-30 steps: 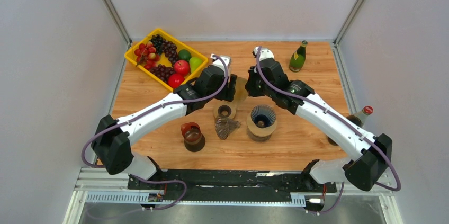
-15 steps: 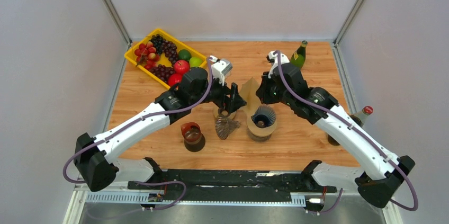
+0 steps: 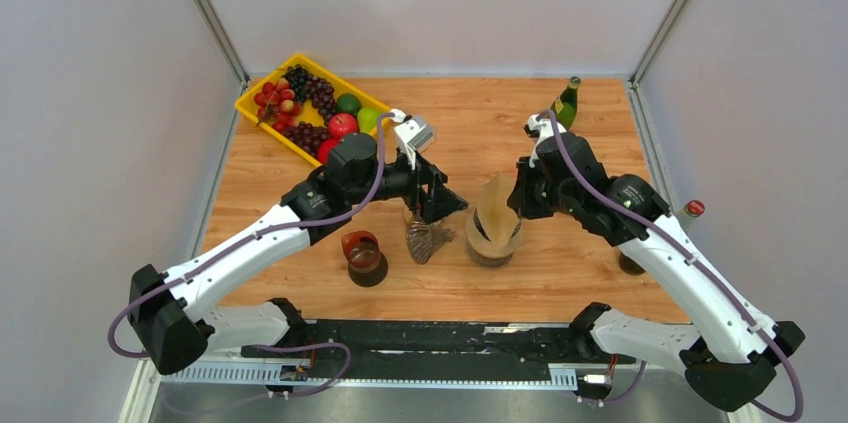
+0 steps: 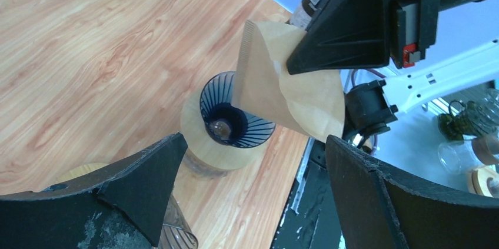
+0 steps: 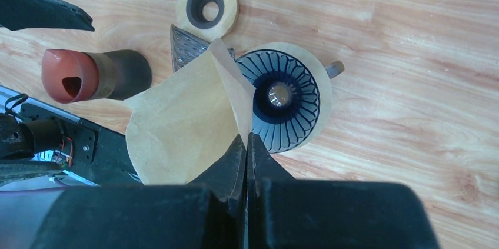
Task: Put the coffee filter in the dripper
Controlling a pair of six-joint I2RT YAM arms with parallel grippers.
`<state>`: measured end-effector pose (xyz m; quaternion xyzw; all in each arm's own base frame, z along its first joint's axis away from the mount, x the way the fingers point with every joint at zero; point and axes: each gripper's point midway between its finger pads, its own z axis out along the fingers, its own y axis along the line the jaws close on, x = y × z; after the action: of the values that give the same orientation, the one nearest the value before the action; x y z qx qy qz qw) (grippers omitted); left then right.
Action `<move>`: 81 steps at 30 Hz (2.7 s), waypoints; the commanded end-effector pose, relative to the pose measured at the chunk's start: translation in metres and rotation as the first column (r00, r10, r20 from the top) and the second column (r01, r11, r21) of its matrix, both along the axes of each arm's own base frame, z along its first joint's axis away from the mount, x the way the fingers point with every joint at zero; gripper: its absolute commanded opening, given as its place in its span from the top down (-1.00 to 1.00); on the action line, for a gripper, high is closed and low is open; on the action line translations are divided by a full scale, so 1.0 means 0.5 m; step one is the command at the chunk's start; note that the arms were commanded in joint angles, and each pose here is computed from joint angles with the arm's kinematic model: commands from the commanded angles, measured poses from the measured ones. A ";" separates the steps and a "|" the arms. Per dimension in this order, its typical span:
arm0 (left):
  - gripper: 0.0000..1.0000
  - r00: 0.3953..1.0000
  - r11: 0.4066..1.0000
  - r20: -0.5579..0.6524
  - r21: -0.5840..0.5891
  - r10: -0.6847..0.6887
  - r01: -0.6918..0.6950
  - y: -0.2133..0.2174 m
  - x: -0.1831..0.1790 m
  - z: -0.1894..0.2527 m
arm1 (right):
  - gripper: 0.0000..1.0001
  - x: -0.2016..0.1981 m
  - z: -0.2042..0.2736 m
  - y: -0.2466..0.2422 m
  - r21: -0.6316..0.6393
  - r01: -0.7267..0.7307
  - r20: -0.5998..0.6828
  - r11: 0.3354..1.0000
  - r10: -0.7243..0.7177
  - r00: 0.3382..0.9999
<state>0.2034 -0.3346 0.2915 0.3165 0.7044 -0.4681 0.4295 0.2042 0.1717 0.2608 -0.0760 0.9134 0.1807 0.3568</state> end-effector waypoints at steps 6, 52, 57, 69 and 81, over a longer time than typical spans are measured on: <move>-1.00 0.988 0.988 -0.011 0.039 0.152 -0.151 -0.002 0.070 -0.022 | 1.00 0.002 -0.082 0.004 -0.001 -0.003 -0.172 1.000 0.003 0.985; -1.00 0.942 0.940 -0.045 0.088 0.333 -0.328 0.075 0.160 -0.080 | 0.34 0.056 0.013 0.018 0.027 -0.088 -0.042 0.996 0.090 0.995; -1.00 0.927 0.925 -0.058 0.108 0.371 -0.363 0.089 0.176 -0.092 | 0.53 0.044 -0.023 0.045 0.052 -0.138 -0.104 0.989 0.143 0.984; -1.00 0.927 0.926 -0.070 0.116 0.368 -0.359 0.096 0.184 -0.103 | 0.67 0.033 -0.152 -0.001 -0.195 -0.061 -0.266 0.979 0.007 0.964; -1.00 0.927 0.927 -0.084 0.128 0.366 -0.354 0.093 0.185 -0.107 | 0.65 0.029 -0.208 0.031 -0.241 -0.127 -0.302 0.962 0.050 0.952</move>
<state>0.2943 -0.2858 0.2330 0.1800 0.8005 -0.3511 0.4512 0.2156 0.1830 0.1589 -0.1353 0.9692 0.0852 0.1872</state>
